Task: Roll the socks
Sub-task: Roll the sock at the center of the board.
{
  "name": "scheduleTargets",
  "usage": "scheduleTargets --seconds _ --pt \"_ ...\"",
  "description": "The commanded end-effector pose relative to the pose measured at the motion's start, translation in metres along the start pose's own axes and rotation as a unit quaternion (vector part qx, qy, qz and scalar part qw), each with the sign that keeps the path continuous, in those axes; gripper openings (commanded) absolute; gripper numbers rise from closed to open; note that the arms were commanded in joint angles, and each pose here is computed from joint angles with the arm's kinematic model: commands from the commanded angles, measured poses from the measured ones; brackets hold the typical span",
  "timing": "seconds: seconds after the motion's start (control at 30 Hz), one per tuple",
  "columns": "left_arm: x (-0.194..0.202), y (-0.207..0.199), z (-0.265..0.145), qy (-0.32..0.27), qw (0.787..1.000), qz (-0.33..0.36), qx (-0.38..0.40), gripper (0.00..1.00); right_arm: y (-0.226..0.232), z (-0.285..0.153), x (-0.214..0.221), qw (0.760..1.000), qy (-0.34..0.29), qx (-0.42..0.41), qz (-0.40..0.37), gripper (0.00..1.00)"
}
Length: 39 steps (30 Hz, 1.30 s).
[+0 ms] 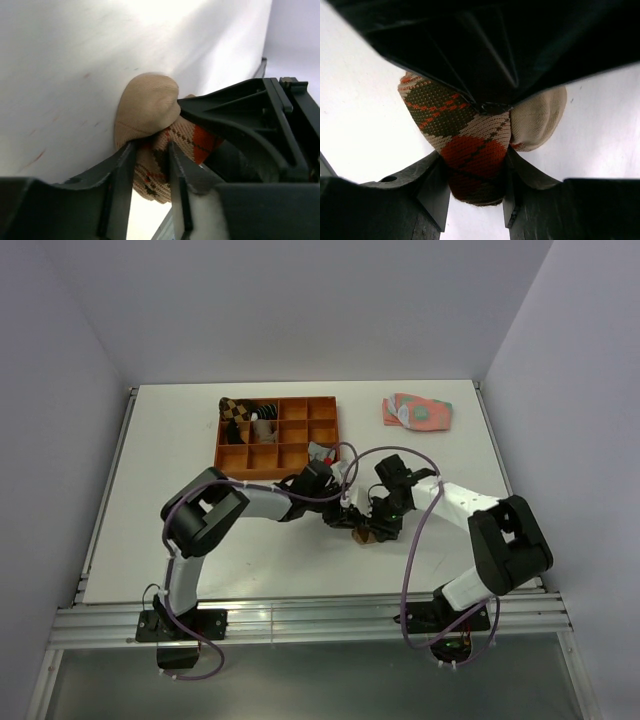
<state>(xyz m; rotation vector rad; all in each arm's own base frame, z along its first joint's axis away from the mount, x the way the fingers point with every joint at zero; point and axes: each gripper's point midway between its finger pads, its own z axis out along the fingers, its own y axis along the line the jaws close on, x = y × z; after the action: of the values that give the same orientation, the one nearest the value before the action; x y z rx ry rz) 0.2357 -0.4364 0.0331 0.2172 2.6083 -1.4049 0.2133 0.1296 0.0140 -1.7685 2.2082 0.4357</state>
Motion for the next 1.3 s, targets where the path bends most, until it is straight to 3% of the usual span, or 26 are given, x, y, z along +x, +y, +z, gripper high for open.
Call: scheduleTargets --seconds 0.0,0.5,0.97,1.07,1.27 --pt "0.009 0.040 -0.013 -0.030 0.995 -0.016 -0.089 0.38 -0.002 0.008 0.010 0.999 0.021 -0.011 0.021 0.19" --pt "-0.004 0.024 -0.050 -0.132 0.990 0.009 -0.053 0.52 -0.004 0.008 0.010 0.995 0.054 -0.053 0.059 0.19" --pt "0.019 -0.010 -0.058 -0.164 0.986 0.009 -0.006 0.59 0.004 0.010 0.012 0.989 0.076 -0.089 0.094 0.19" --pt "0.025 -0.014 -0.055 -0.177 0.984 -0.002 -0.016 0.60 0.004 0.011 0.011 0.988 0.078 -0.091 0.100 0.19" --pt "0.029 -0.016 -0.057 -0.242 0.962 -0.127 0.011 0.62 0.005 0.011 0.010 0.986 0.078 -0.097 0.111 0.18"
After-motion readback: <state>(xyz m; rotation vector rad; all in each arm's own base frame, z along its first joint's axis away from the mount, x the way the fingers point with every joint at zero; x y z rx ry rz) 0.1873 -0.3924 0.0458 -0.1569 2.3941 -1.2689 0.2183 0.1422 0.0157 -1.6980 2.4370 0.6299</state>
